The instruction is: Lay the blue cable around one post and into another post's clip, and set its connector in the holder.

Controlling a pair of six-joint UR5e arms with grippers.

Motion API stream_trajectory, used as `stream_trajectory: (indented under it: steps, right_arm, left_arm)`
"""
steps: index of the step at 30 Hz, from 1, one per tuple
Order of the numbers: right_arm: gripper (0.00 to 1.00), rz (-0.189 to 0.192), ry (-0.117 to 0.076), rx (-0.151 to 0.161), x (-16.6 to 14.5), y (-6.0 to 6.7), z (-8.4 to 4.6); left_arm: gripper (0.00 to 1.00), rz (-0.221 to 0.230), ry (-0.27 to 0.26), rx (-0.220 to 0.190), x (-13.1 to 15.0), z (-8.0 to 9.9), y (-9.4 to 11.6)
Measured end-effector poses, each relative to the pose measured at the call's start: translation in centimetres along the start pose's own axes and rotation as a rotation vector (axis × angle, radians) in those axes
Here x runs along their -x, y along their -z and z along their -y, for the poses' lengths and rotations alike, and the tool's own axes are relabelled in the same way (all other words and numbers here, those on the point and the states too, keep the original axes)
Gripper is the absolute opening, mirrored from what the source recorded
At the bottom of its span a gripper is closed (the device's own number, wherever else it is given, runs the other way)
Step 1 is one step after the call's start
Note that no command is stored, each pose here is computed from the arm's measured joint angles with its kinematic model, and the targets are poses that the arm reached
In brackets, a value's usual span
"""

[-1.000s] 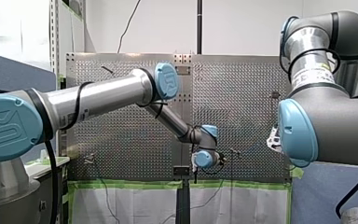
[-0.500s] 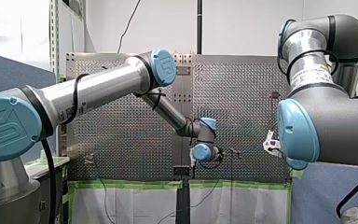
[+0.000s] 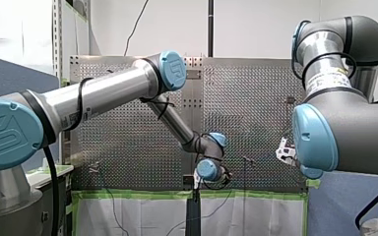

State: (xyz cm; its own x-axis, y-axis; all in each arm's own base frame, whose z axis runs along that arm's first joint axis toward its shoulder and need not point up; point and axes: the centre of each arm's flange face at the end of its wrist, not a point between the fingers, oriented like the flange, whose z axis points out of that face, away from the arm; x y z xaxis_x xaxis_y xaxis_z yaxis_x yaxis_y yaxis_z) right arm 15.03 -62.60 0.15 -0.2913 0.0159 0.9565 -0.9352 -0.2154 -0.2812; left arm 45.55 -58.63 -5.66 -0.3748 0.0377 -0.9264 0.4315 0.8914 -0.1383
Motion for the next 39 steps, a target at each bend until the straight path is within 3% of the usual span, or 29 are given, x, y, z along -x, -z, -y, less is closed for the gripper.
stream_trajectory:
  steps: [4, 9, 24, 32, 39]
  right_arm:
    - [0.00, 0.008, -0.003, 0.001, 0.2, 0.1, 0.1]
    - [0.00, 0.011, -0.008, -0.001, 0.3, 0.1, 0.1]
    - [0.00, 0.009, -0.031, -0.011, 0.4, 0.1, 0.4]
    - [0.00, 0.009, -0.037, -0.013, 0.4, 0.1, 0.5]
    - [0.00, 0.010, -0.038, -0.018, 0.4, 0.1, 0.8]
  left_arm:
    - [1.00, -0.033, 0.024, 0.009, -1.5, -0.5, 0.8]
    - [1.00, -0.029, 0.066, -0.003, -1.8, -0.3, 0.9]
    - [1.00, 0.042, 0.188, -0.062, -1.7, 1.1, 0.6]
    - [1.00, 0.081, 0.270, -0.047, -3.4, 0.8, 0.6]
    - [1.00, 0.100, 0.334, -0.076, -5.3, 1.6, -0.8]
